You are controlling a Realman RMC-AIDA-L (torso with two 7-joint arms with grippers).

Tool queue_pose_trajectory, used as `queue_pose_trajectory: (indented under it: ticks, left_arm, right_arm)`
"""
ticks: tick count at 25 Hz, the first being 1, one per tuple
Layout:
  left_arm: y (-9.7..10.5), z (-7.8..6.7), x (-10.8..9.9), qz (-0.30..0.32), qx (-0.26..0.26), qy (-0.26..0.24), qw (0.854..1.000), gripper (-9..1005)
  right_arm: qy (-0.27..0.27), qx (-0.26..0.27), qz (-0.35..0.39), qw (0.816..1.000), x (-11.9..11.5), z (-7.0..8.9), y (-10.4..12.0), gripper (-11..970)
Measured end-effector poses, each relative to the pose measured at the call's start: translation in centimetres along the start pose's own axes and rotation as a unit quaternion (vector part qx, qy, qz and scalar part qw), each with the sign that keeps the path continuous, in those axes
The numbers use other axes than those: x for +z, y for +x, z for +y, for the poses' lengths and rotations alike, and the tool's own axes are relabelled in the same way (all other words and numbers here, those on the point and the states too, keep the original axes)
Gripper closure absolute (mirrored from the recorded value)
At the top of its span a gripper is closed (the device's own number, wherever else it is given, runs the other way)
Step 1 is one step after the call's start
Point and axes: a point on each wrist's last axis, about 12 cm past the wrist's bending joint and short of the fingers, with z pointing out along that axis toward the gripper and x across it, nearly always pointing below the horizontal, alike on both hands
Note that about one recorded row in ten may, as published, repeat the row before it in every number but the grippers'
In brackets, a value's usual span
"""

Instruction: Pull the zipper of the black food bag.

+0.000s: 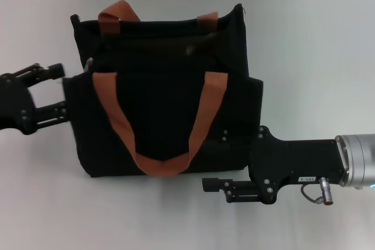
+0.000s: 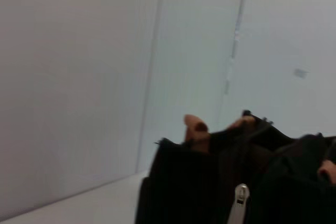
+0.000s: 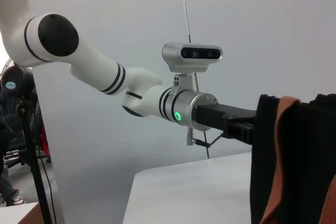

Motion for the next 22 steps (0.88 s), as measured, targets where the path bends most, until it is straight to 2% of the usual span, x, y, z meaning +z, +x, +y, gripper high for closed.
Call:
queue_pose_trajectory:
  ticks: [7, 11, 12, 14, 16, 22]
  left_arm:
    - [-0.1, 0.7, 2.7, 0.018, 0.026, -0.004, 0.999, 203]
    - [-0.1, 0.7, 2.7, 0.018, 0.026, -0.004, 0.999, 205]
    - [-0.6, 1.5, 2.9, 0.021, 0.047, -0.024, 0.998, 205]
    - [-0.6, 1.5, 2.9, 0.021, 0.047, -0.024, 0.998, 207]
    - [-1.2, 1.9, 1.1, 0.01, 0.058, -0.038, 0.998, 208]
    - [-0.8, 1.4, 1.8, 0.001, 0.067, -0.033, 0.997, 211]
  right_arm:
    - [-0.002, 0.001, -0.001, 1.0, 0.0, 0.0, 0.0, 325]
    - [-0.002, 0.002, -0.002, 1.0, 0.0, 0.1, 0.0, 325]
    - [-0.001, 0.003, -0.003, 1.0, -0.1, 0.1, 0.0, 325]
    - [0.0, 0.003, -0.003, 1.0, -0.1, 0.1, 0.0, 325]
    - [0.001, 0.003, -0.005, 1.0, -0.1, 0.1, 0.0, 325]
    - [0.002, 0.003, -0.007, 1.0, -0.1, 0.1, 0.0, 326]
